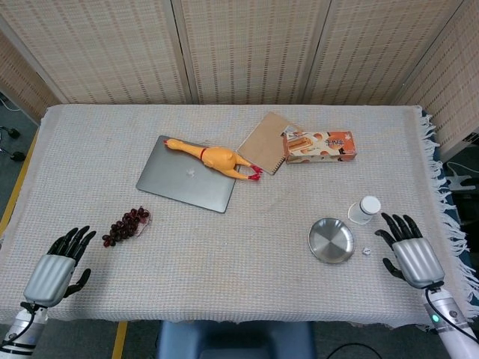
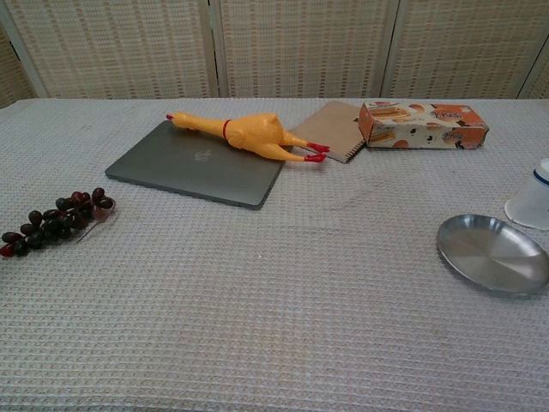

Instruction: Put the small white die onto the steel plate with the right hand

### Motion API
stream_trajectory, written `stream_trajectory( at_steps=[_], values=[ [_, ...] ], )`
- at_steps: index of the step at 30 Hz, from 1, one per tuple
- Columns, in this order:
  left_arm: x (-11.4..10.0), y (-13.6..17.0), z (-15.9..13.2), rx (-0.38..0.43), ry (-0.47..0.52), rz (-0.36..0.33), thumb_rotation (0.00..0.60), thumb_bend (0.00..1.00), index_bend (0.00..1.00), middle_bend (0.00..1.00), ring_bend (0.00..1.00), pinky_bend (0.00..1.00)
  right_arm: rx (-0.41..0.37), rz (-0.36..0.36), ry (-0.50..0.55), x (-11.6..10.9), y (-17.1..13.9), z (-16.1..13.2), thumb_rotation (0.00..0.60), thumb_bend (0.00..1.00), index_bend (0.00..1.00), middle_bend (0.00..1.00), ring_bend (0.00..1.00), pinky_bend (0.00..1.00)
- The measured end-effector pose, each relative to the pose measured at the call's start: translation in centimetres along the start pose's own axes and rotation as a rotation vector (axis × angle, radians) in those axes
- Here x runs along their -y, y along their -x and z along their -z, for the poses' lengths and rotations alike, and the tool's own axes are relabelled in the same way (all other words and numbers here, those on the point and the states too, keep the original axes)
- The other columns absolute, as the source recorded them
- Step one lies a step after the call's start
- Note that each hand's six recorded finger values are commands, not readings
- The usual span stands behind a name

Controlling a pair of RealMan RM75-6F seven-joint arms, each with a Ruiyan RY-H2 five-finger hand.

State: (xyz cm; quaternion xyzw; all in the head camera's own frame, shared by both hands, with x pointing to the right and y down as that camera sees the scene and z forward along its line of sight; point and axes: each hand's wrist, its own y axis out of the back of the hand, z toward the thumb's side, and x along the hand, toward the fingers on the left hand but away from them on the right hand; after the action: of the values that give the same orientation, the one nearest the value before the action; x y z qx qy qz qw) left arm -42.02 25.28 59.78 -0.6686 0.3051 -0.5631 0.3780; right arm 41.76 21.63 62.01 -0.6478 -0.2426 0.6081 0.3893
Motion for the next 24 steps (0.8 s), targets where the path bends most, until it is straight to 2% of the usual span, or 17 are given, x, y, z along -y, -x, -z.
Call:
stream_trajectory(
  at_steps=[13, 24],
  values=[
    [0.1, -0.2, 0.4, -0.006, 0.004, 0.016, 0.600, 0.41, 0.00, 0.00, 0.00, 0.17, -0.022, -0.111, -0.074, 4.7, 2.4, -0.9, 0.600, 0.23, 0.34, 0.00, 0.00, 0.00],
    [0.1, -0.2, 0.5, -0.010, 0.004, 0.015, 0.600, 0.41, 0.00, 0.00, 0.00, 0.17, -0.021, -0.123, -0.121, 6.1, 3.8, -1.3, 0.600, 0.24, 0.37, 0.00, 0.00, 0.00]
  ],
)
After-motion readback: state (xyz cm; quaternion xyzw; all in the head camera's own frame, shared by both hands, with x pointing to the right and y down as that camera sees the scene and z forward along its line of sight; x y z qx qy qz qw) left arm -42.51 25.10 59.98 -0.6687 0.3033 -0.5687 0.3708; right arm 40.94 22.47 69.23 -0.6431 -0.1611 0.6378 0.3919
